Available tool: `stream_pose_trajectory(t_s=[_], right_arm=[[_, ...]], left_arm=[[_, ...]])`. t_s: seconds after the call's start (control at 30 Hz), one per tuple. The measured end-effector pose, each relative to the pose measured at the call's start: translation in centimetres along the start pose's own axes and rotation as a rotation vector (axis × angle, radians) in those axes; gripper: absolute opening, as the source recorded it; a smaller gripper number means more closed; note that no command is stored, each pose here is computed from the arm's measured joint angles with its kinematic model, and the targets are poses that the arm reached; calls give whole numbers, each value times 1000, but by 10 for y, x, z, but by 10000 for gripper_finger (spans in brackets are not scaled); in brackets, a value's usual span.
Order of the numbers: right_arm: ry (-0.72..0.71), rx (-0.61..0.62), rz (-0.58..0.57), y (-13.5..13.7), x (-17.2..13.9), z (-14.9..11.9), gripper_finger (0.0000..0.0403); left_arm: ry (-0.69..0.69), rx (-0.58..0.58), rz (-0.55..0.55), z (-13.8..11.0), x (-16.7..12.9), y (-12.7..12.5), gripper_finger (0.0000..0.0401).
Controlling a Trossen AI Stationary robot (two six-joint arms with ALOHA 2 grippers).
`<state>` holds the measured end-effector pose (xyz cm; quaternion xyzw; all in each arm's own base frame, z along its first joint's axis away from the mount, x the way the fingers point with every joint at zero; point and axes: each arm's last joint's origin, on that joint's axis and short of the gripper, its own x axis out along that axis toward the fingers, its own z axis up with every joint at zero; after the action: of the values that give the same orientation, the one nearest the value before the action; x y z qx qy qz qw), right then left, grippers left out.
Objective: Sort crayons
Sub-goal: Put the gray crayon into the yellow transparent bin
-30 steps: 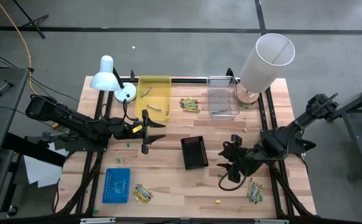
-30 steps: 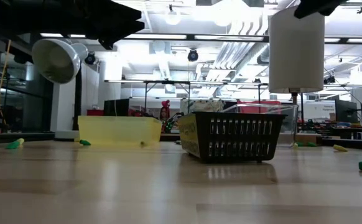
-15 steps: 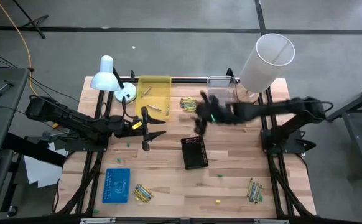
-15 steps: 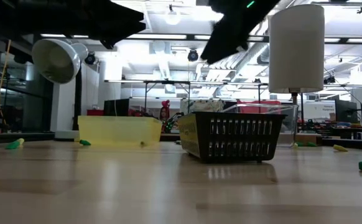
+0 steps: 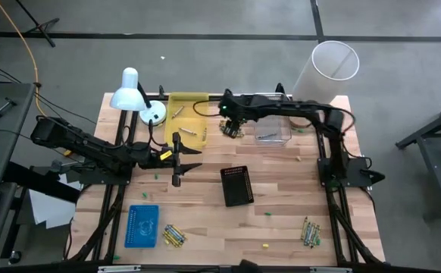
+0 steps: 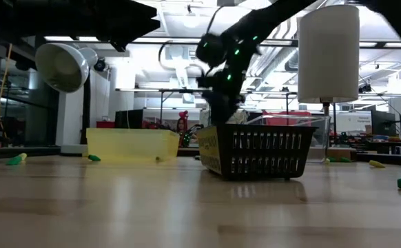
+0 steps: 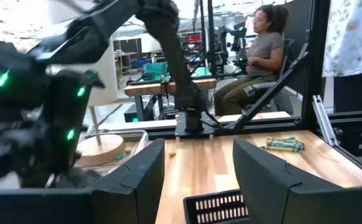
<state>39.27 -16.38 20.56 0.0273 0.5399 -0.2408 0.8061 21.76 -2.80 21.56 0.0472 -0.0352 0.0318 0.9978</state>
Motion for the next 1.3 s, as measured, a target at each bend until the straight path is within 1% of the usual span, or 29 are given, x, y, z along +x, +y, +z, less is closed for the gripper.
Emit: stream_pose_trajectory(t_s=[0.07, 0.17, 0.3, 0.43, 0.67, 0.77, 0.87, 1.07, 1.17, 1.23, 1.3], right_arm=[[45, -52, -3, 3, 12, 1, 200], [68, -135, 30, 8, 25, 0, 200], [78, -184, 25, 11, 34, -1, 200], [36, -182, 13, 9, 36, 3, 190], [22, -158, 17, 6, 37, 4, 128], [23, -124, 60, 2, 38, 3, 111], [25, -101, 73, -2, 39, 3, 104], [33, -77, 85, -3, 39, 2, 103], [36, -101, 88, -3, 38, 2, 103], [28, -136, 87, -4, 36, 2, 103], [19, -166, 85, -6, 33, 3, 103]], left_arm=[[-1, -1, -6, 0, 0, -1, 174], [-1, -1, -16, 0, -1, -4, 174], [-6, -3, -29, 1, -1, -6, 174], [-12, -4, -28, 2, -1, -6, 174], [-16, -5, -25, 2, -1, -6, 174], [-16, -5, -25, 2, -1, -6, 174], [-16, -6, -25, 2, -1, -6, 174], [-16, -8, -26, 2, -1, -6, 174], [-16, -23, -36, 2, -2, -9, 174], [-13, -10, -33, 2, -2, -9, 174], [1, 3, 9, 1, -2, -8, 174]])
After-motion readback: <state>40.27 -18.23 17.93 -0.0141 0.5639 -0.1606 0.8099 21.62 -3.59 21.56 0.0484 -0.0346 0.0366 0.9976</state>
